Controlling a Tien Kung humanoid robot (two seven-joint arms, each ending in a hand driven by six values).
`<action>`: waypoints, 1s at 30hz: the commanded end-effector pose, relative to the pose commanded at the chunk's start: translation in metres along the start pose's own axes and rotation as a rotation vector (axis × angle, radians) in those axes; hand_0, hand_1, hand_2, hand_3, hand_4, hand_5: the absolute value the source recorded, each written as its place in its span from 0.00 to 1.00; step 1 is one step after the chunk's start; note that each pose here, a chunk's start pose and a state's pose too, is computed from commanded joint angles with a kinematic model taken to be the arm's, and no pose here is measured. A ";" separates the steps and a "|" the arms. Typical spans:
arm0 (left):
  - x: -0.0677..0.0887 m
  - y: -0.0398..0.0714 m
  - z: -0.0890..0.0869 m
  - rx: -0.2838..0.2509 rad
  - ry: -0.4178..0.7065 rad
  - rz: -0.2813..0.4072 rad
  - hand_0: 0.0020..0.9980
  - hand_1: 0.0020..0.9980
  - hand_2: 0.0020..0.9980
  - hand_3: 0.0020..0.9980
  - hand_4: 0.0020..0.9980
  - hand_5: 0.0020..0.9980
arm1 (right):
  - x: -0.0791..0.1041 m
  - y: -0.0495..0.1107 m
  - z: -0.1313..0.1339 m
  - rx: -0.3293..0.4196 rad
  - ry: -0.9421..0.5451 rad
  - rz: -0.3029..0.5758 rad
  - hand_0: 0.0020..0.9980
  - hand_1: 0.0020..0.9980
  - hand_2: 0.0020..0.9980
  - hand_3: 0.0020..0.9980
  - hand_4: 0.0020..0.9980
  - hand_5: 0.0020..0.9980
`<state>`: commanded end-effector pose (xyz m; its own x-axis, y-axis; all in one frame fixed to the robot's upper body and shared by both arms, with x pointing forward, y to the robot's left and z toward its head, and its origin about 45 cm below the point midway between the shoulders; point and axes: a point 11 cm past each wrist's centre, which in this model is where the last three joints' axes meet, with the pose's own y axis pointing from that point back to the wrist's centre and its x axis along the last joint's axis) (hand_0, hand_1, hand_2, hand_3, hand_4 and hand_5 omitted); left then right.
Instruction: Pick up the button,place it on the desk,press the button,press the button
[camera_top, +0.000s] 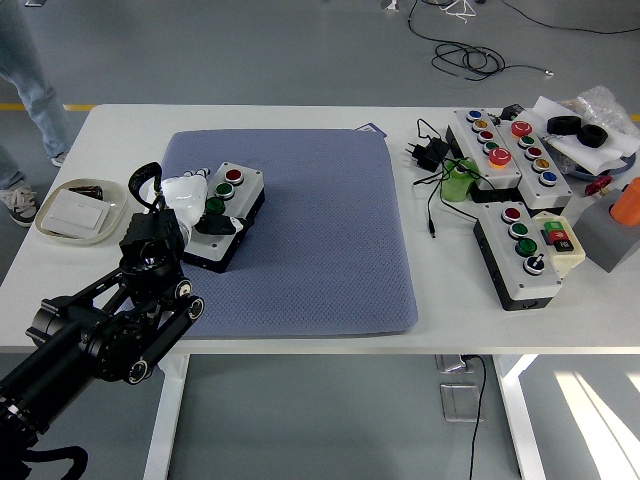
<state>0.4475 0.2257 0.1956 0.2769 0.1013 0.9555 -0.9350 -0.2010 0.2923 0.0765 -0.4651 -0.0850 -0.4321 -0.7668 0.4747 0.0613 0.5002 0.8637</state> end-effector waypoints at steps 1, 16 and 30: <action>0.000 0.000 0.000 0.001 -0.003 -0.001 0.64 0.83 1.00 1.00 1.00 0.59 | 0.000 0.000 0.000 0.000 0.000 0.000 0.79 0.80 0.82 0.75 0.41 0.48; -0.003 0.000 0.005 -0.010 -0.037 -0.025 0.55 0.73 0.93 1.00 0.98 0.52 | 0.000 0.000 -0.001 0.001 0.000 0.001 0.79 0.80 0.82 0.75 0.41 0.48; -0.005 -0.008 -0.007 0.029 -0.064 -0.035 0.47 0.63 0.82 1.00 0.96 0.46 | 0.001 0.000 -0.001 0.002 0.001 0.002 0.79 0.80 0.82 0.75 0.41 0.48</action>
<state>0.4519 0.2333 0.1880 0.3239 0.0467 0.9449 -0.9178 -0.2269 0.3259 0.0773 -0.4661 -0.0844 -0.4310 -0.7663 0.4765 0.0606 0.5023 0.8626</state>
